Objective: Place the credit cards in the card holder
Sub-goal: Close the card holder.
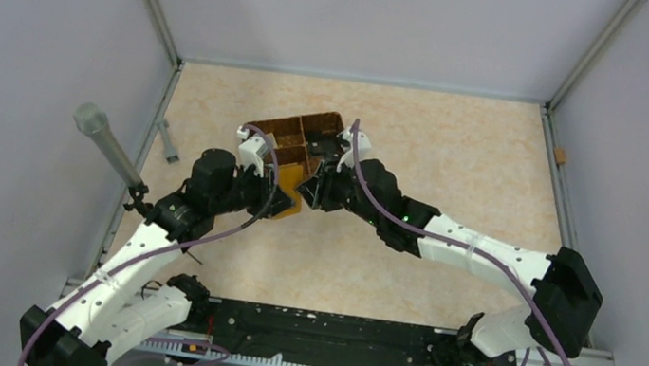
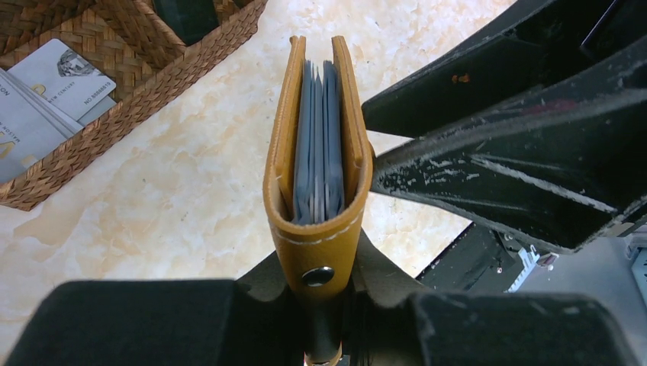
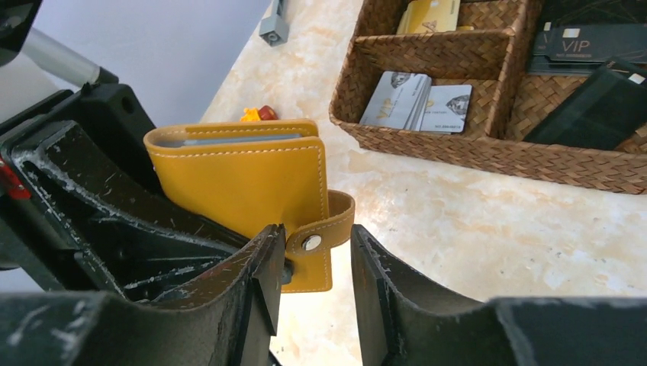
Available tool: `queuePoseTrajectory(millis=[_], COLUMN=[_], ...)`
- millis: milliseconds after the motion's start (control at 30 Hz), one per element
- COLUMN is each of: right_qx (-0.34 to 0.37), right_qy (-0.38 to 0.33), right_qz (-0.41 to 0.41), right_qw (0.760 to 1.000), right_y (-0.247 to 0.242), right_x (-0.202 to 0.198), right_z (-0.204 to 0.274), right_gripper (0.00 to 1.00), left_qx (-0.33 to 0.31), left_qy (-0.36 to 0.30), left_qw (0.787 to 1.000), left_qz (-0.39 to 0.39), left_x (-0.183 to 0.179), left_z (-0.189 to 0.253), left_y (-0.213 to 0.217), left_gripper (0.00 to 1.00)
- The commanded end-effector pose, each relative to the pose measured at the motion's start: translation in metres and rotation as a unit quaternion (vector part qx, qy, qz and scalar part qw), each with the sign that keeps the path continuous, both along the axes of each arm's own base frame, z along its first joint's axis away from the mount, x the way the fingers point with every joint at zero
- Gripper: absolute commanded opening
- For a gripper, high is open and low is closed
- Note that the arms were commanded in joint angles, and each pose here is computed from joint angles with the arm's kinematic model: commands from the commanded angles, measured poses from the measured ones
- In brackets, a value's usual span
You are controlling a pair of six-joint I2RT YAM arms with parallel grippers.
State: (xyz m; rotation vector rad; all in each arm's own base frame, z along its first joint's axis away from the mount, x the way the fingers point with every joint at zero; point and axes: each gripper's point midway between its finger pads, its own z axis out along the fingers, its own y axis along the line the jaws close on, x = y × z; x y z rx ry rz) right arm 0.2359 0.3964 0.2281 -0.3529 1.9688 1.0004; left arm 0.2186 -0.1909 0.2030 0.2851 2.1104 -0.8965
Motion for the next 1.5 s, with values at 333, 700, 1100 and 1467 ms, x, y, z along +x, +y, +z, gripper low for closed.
queuePoseTrajectory(millis=[333,700,1100,1467], right_qx=[0.017,0.017,0.045,0.001], right_qy=[-0.007,-0.008,-0.03,-0.019], right_qz=[-0.003,-0.008,0.044,0.031], right_qw=[1.0,1.0,0.998,0.999], right_y=[0.015,0.011,0.018,0.023], right_x=[0.002,0.0,-0.015,-0.004], right_z=[0.022,0.023,0.036,0.019], right_gripper=[0.35,0.09,0.0,0.0], left_qx=[-0.009,-0.007,-0.004,-0.008], left_qy=[-0.038,-0.037,-0.029,-0.032], left_qw=[0.999,0.999,1.0,0.999], left_qz=[0.0,0.004,0.002,-0.006], left_x=[0.01,0.01,0.01,0.008], left_z=[0.024,0.023,0.019,0.021], left_y=[-0.003,-0.002,-0.002,-0.005], left_gripper=[0.0,0.0,0.0,0.0])
